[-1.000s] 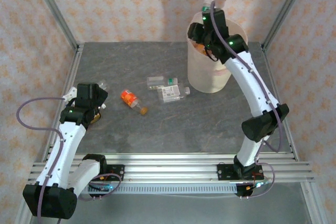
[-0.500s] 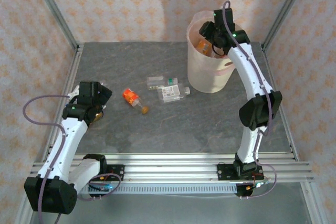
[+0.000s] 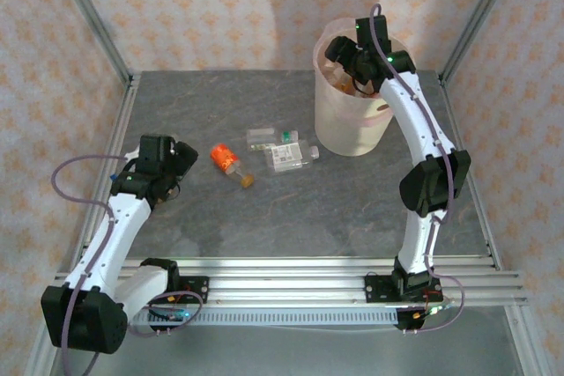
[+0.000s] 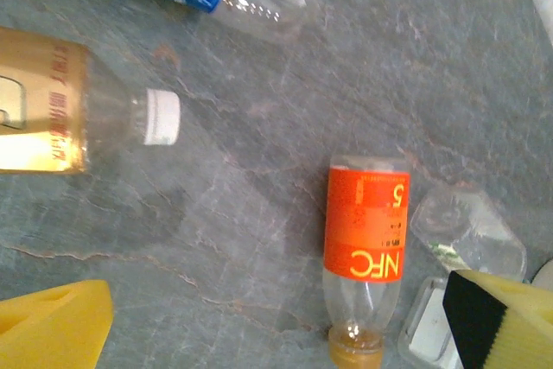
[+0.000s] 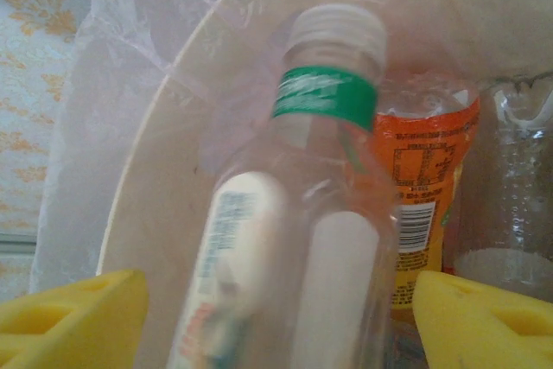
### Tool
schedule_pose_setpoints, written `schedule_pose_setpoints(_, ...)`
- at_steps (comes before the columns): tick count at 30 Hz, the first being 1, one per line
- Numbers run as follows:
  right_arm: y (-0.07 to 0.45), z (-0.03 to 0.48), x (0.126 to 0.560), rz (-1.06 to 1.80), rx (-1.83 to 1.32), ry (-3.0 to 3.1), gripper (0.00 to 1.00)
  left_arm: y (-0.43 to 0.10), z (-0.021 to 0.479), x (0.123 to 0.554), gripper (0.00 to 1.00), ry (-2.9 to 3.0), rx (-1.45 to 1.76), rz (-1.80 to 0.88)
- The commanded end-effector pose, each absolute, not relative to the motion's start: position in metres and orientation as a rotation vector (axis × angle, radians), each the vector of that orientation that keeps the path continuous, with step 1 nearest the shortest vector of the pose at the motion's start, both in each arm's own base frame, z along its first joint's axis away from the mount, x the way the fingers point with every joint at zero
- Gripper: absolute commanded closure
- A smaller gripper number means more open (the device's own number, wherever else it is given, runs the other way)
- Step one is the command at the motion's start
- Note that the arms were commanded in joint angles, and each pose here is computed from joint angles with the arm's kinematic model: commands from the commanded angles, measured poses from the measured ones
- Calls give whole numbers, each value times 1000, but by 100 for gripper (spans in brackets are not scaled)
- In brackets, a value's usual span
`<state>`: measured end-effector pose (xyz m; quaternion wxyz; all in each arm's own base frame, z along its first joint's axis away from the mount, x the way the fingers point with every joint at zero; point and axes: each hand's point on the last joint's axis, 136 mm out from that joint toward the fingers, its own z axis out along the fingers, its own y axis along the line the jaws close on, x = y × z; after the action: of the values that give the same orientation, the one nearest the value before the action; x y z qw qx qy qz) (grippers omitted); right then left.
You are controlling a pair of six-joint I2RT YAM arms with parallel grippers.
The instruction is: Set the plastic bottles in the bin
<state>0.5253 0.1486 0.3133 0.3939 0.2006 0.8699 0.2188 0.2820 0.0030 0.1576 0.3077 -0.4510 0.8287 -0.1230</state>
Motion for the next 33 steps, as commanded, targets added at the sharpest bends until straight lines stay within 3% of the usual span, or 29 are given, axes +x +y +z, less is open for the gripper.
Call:
schedule_pose_setpoints(1, 142, 361, 505, 557, 459, 2131, 19, -7, 165, 292, 0, 2200, -1131, -338)
schedule_pose_setpoints(11, 145, 393, 464, 553, 314, 2082, 18, -28, 163, 302, 0, 2250, -1067, -344)
schedule_pose_setpoints(19, 183, 401, 403, 516, 97, 2065, 18, -21, 170, 300, 0, 2247, -1061, -284)
schedule_pose_setpoints(26, 237, 364, 360, 512, -101, 2126, 21, -1, 173, 293, 0, 2247, -1097, -188)
schedule_pose_setpoints(33, 297, 293, 336, 500, -290, 2287, 21, 33, 175, 279, 0, 2192, -1214, -164)
